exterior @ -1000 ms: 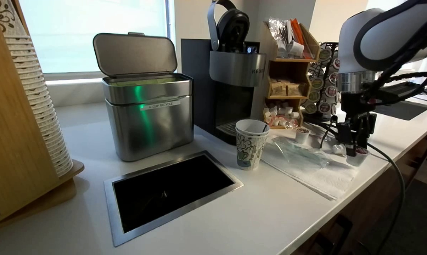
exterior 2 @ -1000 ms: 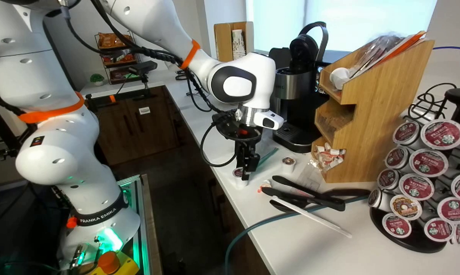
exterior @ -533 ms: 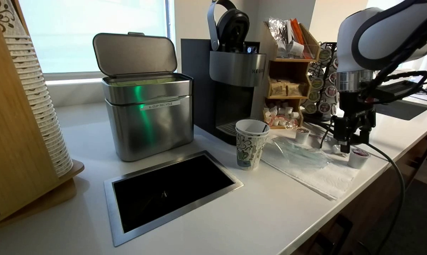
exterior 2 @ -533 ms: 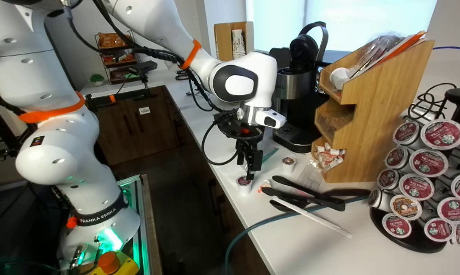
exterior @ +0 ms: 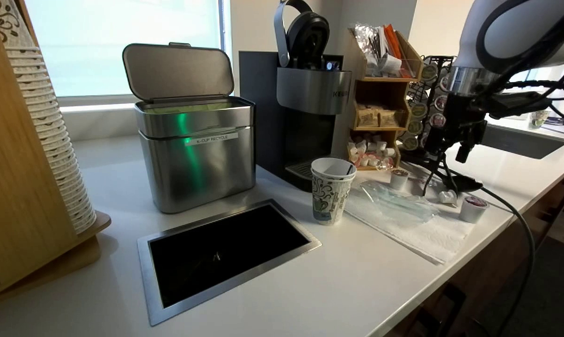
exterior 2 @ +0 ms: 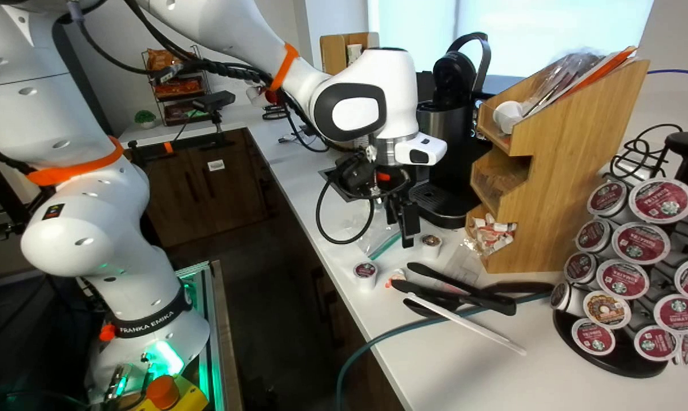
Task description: Remove one coffee pod from the stand on the right and put it on the countertop then place one coffee pod from the counter in the coffee maker chamber.
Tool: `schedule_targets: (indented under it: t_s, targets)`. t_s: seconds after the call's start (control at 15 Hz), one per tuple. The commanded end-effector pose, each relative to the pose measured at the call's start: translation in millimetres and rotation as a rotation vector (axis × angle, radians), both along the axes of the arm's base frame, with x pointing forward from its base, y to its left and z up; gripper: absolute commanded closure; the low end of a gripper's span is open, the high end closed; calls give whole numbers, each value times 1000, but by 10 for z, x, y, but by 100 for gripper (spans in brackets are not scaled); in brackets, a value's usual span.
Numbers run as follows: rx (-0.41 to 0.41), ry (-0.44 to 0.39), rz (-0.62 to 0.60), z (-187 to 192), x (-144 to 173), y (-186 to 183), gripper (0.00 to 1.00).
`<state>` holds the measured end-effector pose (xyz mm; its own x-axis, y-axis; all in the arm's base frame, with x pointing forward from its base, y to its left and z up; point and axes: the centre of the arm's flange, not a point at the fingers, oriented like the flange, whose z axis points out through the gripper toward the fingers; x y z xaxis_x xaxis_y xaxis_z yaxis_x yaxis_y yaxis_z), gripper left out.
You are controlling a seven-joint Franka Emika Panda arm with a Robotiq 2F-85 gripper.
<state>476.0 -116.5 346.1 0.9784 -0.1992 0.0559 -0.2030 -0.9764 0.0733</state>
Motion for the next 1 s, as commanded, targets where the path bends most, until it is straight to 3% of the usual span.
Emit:
schedule_targets:
  t_s: [0.0, 0.2, 0.4, 0.93]
  targets:
    - [44, -27, 1, 59, 25, 8, 0]
    - [98, -60, 25, 157, 58, 64, 0]
    - [98, -99, -88, 91, 247, 114, 0]
    - [100, -45, -196, -5, 619, 86, 0]
